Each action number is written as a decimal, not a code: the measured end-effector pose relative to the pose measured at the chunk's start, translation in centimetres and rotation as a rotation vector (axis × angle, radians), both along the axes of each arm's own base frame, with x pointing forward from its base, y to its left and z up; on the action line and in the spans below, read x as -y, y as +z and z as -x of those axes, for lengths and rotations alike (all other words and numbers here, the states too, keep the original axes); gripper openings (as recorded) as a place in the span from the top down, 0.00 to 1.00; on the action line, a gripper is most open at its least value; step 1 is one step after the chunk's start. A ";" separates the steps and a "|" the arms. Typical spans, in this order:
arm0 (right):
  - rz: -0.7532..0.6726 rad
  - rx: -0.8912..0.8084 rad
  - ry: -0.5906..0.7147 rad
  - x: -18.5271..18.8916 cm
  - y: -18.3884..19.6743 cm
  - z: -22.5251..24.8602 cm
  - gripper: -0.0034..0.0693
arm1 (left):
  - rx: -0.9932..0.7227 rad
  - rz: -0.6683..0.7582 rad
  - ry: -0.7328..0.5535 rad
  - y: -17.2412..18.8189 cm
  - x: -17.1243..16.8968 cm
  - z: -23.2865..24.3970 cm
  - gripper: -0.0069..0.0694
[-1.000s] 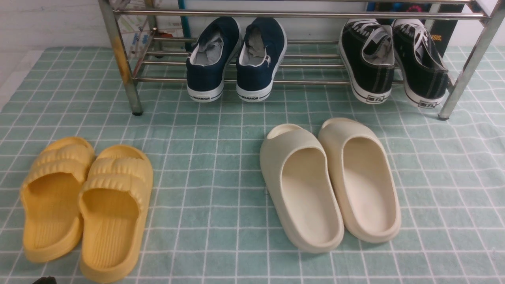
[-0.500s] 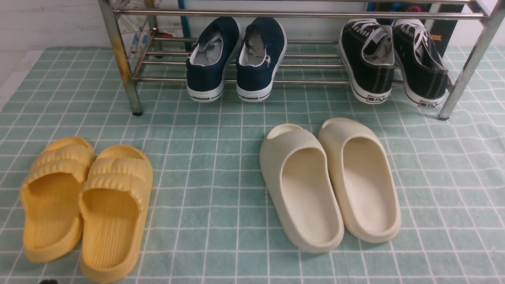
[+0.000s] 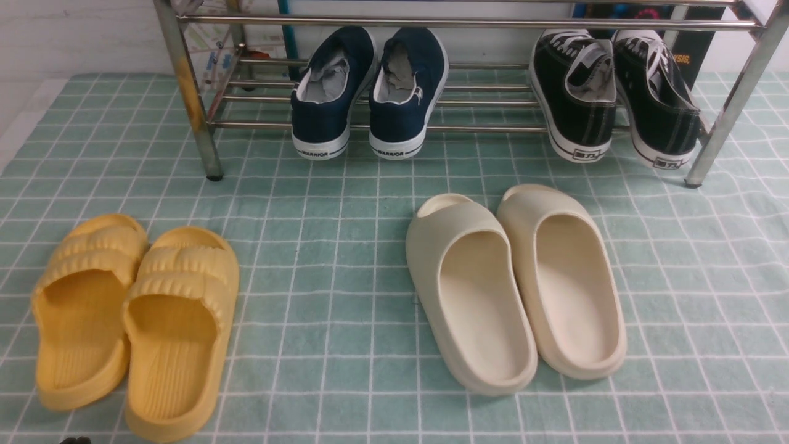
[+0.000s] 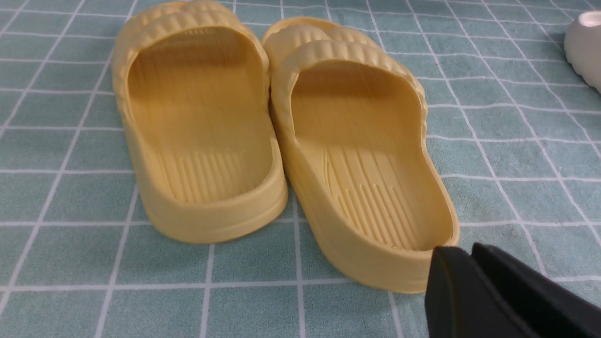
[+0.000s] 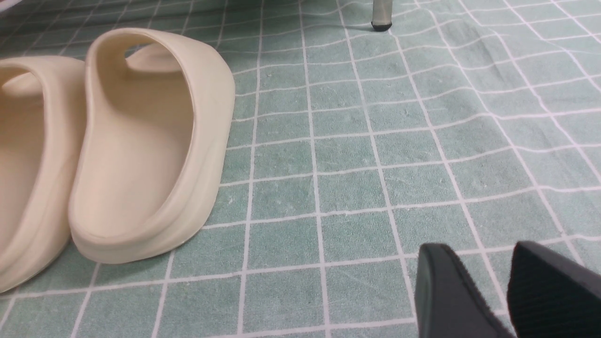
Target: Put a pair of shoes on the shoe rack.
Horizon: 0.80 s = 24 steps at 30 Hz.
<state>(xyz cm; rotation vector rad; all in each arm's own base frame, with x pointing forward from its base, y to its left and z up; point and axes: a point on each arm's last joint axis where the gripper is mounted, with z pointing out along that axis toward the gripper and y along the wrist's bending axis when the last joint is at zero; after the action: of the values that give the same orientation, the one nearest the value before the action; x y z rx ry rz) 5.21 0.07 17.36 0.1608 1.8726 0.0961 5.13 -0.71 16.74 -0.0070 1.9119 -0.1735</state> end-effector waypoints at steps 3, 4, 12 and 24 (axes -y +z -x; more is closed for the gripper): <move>0.000 0.000 0.000 0.0 0.0 0.0 0.62 | 0.000 0.000 0.000 0.0 0.0 0.0 0.83; 0.000 0.000 0.000 0.0 0.0 0.0 0.62 | 0.000 0.000 0.000 0.0 0.0 0.0 0.83; 0.000 0.000 0.000 0.0 0.0 0.0 0.62 | 0.000 0.000 0.000 0.0 0.0 0.0 0.82; 0.001 0.000 0.000 0.0 0.0 0.0 0.62 | 0.000 0.000 0.000 0.0 0.0 0.0 0.81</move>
<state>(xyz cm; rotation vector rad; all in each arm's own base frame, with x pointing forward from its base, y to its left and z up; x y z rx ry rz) 5.21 0.07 17.36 0.1601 1.8726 0.0956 5.13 -0.71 16.74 -0.0070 1.9119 -0.1735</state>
